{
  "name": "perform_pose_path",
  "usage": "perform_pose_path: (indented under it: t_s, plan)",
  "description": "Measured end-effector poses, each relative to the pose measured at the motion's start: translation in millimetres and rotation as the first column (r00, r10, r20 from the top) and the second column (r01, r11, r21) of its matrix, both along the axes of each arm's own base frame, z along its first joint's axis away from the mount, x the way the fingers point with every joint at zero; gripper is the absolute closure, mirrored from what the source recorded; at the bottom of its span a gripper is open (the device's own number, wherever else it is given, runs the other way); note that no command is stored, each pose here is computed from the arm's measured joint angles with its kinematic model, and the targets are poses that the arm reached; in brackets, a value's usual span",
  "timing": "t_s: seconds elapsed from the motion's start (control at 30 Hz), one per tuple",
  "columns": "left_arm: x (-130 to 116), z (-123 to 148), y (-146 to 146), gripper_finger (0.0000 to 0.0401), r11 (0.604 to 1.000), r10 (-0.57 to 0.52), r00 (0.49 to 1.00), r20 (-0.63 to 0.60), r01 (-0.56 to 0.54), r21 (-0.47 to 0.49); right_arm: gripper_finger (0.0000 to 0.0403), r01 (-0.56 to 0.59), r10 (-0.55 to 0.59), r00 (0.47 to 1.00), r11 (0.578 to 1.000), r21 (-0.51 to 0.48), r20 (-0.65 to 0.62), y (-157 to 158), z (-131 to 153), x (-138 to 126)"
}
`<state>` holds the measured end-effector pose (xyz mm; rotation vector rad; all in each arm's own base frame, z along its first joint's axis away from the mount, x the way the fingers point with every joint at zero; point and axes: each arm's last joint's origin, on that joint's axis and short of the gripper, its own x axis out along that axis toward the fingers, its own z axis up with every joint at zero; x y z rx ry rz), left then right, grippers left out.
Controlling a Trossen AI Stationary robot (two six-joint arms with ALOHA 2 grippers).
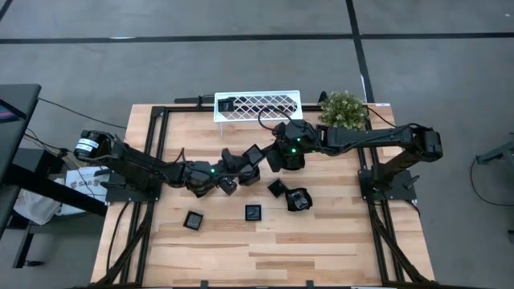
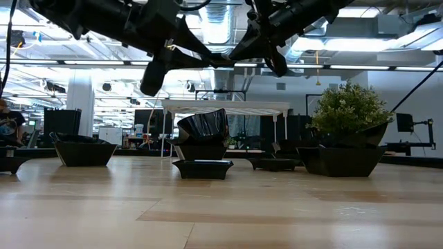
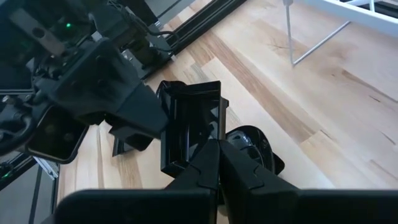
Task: Pick & Place Mini shaped plates
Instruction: Stack the black square plate on top of the black square plate on the shelf
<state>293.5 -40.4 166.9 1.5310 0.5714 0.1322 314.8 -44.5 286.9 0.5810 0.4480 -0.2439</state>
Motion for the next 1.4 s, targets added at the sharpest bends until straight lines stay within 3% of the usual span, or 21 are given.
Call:
perform_pose_path:
  t_s: [0.3,0.73,1.4]
  plan:
    - [0.2,-0.1,1.5,0.03,1.0,0.005,1.0,-0.001,-0.005,0.0,0.0401,-0.004,0.004,1.0,1.0,-0.007,-0.001,0.0,0.0,0.0]
    - [0.5,-0.8,0.3,0.0392,0.999,-0.035,0.999,-0.008,0.035,-0.013,0.0401,-0.005,0.005,1.0,1.0,-0.009,0.001,0.0,0.1,0.1]
    - [0.5,-0.4,0.4,0.0392,0.999,-0.03,1.0,-0.004,0.03,-0.012,0.0401,-0.034,0.034,0.999,0.997,-0.072,-0.004,-0.1,0.4,0.2]
